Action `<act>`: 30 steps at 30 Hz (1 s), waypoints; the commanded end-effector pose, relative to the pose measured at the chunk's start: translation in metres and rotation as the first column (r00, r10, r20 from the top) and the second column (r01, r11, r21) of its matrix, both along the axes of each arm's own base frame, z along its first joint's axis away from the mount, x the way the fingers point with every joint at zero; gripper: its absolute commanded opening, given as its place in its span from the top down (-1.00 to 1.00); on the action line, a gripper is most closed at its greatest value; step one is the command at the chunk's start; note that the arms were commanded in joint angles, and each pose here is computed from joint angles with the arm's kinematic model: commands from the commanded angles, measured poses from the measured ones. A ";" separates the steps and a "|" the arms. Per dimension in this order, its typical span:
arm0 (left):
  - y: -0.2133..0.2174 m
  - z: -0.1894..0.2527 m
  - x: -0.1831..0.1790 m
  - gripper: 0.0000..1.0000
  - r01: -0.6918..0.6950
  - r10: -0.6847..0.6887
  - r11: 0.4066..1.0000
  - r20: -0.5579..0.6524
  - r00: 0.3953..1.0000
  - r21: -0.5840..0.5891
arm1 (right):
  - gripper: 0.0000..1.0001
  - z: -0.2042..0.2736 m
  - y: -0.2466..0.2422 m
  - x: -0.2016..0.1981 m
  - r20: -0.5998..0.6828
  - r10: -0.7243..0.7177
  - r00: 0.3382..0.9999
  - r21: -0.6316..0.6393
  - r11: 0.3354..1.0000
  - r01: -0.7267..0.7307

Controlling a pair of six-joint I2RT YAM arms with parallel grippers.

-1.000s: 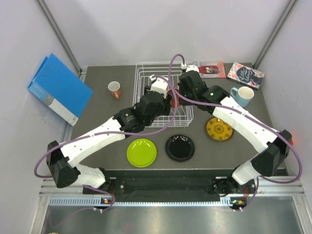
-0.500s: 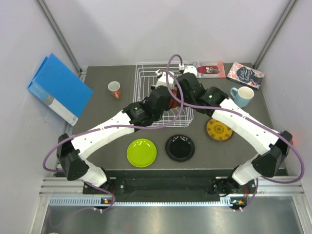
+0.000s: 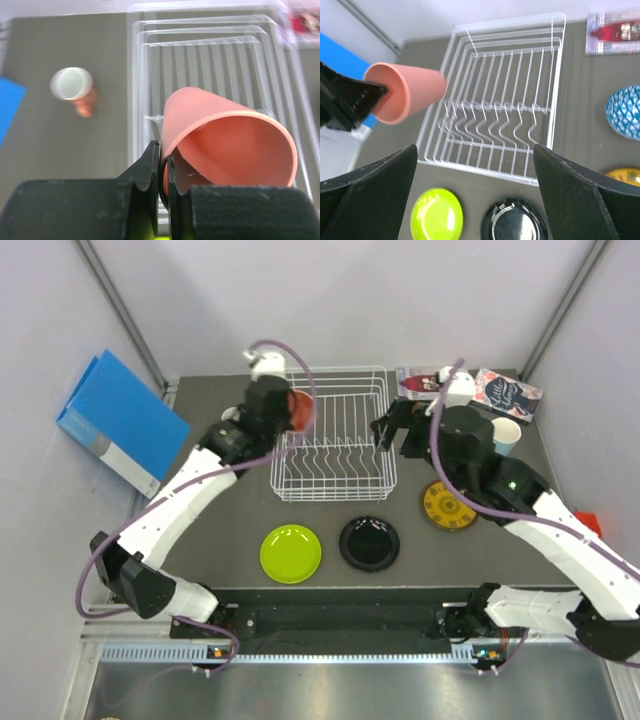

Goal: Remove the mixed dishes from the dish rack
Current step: Place the cup at the center of the board.

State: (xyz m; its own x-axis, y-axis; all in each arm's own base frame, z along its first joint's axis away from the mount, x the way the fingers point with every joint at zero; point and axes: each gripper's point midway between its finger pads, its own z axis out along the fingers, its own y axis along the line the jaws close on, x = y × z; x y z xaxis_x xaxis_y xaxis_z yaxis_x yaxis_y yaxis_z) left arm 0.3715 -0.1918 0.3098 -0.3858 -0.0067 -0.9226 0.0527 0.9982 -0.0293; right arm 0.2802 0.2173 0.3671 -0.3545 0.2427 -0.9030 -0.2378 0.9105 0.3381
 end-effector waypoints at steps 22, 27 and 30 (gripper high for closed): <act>0.264 -0.108 0.067 1.00 -0.724 0.578 0.661 -0.479 0.660 -0.200 | -0.93 -0.065 0.001 -0.008 -0.033 0.013 0.999 0.071 0.997 -0.010; 0.265 -0.143 0.073 1.00 -0.737 0.565 0.656 -0.543 0.621 -0.162 | -0.93 -0.077 0.008 -0.006 -0.056 0.030 0.998 0.061 0.998 -0.027; 0.264 -0.163 0.075 1.00 -0.748 0.557 0.646 -0.576 0.599 -0.153 | -0.93 -0.079 0.008 -0.004 -0.061 0.029 0.998 0.052 0.998 -0.026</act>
